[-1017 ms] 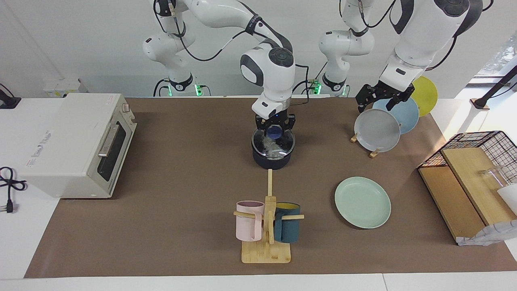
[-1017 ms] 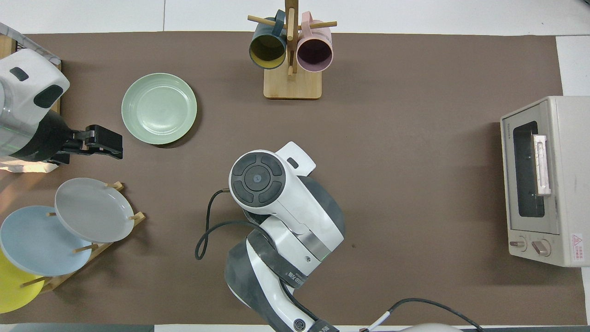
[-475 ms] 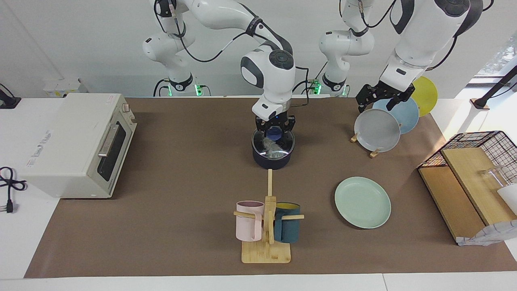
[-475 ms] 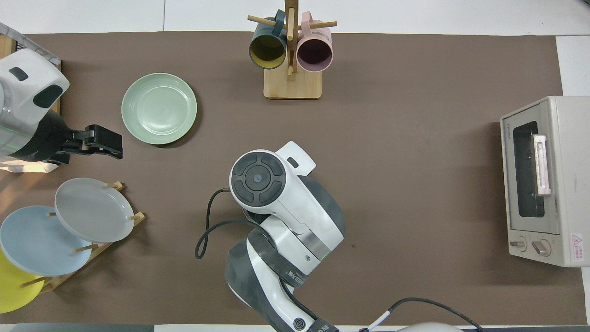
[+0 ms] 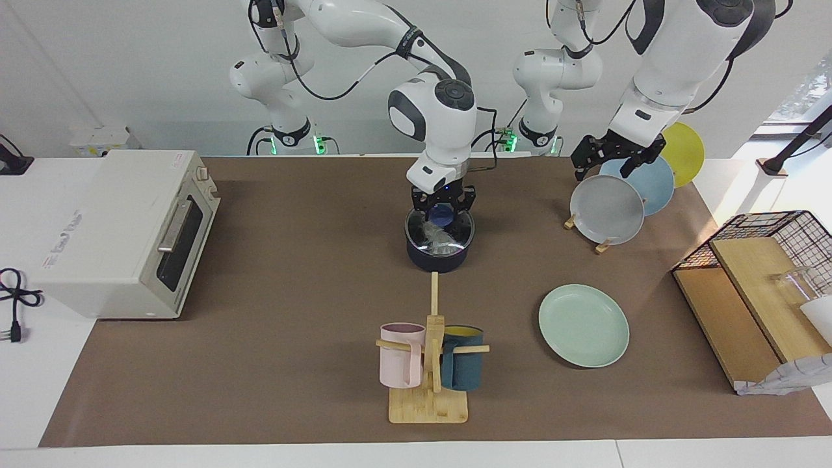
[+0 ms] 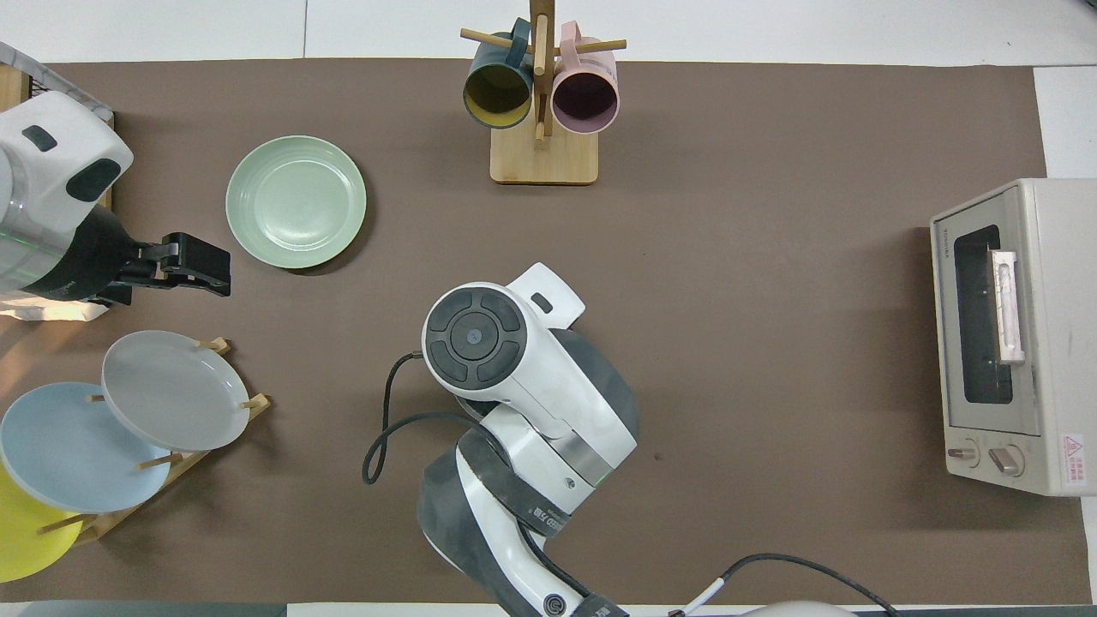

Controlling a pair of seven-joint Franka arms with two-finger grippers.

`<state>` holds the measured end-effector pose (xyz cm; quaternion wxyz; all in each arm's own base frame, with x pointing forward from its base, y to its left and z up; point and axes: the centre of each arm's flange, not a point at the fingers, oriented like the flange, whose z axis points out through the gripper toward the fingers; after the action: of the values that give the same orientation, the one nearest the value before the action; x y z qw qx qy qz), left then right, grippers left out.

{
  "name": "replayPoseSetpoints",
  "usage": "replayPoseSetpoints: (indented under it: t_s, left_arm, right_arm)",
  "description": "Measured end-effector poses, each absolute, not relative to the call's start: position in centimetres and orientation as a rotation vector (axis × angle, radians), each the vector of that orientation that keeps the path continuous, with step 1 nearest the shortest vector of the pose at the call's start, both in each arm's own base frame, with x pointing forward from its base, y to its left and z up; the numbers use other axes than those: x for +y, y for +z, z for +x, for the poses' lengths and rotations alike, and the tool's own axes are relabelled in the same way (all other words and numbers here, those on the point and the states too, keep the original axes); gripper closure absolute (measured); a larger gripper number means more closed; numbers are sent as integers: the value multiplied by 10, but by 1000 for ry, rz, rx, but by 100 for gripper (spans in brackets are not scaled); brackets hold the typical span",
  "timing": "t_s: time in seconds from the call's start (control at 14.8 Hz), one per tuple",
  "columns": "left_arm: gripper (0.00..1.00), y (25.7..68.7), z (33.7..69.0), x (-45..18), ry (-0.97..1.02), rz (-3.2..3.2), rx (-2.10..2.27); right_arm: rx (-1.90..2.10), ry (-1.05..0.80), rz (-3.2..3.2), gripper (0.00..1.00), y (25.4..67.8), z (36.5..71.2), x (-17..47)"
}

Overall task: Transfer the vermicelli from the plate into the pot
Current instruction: 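Move the glass lid over the pot with the right gripper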

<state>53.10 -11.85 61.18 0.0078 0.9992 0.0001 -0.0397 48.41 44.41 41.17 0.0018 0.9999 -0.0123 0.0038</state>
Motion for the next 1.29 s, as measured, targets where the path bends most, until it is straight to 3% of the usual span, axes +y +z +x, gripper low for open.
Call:
replayPoseSetpoints:
  t_s: [0.81,0.95,1.15,1.29]
  left_arm:
    - [0,612,530,-121,-124,3120,-8]
    - [0,612,530,-123,-124,3120,-11]
    - [0,612,530,-122,-123,3119,-8]
    - [0,612,530,-121,-123,3119,-5]
  right_arm:
    - [-77,95,3115,34,411,480,450]
    - [-87,93,3113,29,406,480,450]
    - [-87,104,3122,5,401,481,452]
    - [-100,113,3124,0,404,485,448]
